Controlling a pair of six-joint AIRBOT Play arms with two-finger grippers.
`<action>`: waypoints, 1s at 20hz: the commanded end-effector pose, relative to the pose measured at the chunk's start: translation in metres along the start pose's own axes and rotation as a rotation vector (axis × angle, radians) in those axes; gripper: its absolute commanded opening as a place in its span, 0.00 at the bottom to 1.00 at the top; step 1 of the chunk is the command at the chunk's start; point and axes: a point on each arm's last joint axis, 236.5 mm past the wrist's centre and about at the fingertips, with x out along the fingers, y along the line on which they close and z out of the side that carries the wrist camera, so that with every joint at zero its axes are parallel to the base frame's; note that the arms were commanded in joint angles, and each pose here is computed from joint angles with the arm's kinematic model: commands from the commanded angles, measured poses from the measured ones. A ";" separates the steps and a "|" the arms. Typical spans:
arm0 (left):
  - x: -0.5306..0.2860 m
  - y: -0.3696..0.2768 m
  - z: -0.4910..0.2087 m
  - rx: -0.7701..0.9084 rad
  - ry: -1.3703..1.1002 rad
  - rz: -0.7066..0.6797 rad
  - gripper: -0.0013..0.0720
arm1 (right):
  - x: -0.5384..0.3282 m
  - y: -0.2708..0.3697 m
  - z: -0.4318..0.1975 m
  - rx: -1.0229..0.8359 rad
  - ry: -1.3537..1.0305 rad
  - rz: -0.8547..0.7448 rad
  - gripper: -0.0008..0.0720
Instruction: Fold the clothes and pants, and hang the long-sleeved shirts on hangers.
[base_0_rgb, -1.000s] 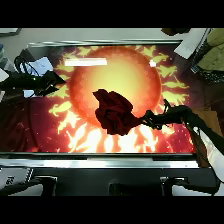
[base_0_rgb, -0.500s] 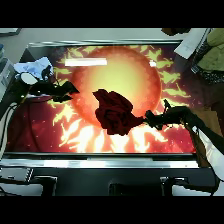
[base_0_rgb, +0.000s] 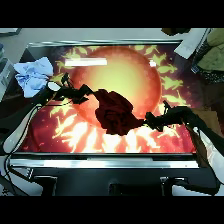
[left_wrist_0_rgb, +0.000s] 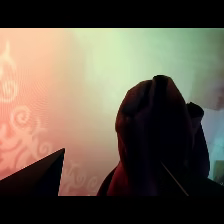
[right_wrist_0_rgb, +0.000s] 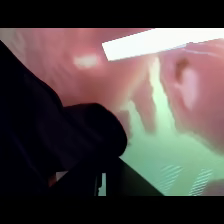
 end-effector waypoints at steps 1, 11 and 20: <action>0.023 -0.006 0.003 -0.070 -0.034 -0.060 0.84 | -0.005 0.006 -0.002 -0.006 -0.001 0.009 0.06; -0.012 -0.030 0.042 -0.053 -0.129 -0.142 0.04 | -0.031 0.023 0.008 -0.071 -0.099 0.016 0.05; -0.263 -0.097 0.096 0.244 -0.496 -0.149 0.04 | -0.260 0.149 0.046 -0.426 -0.778 0.006 0.05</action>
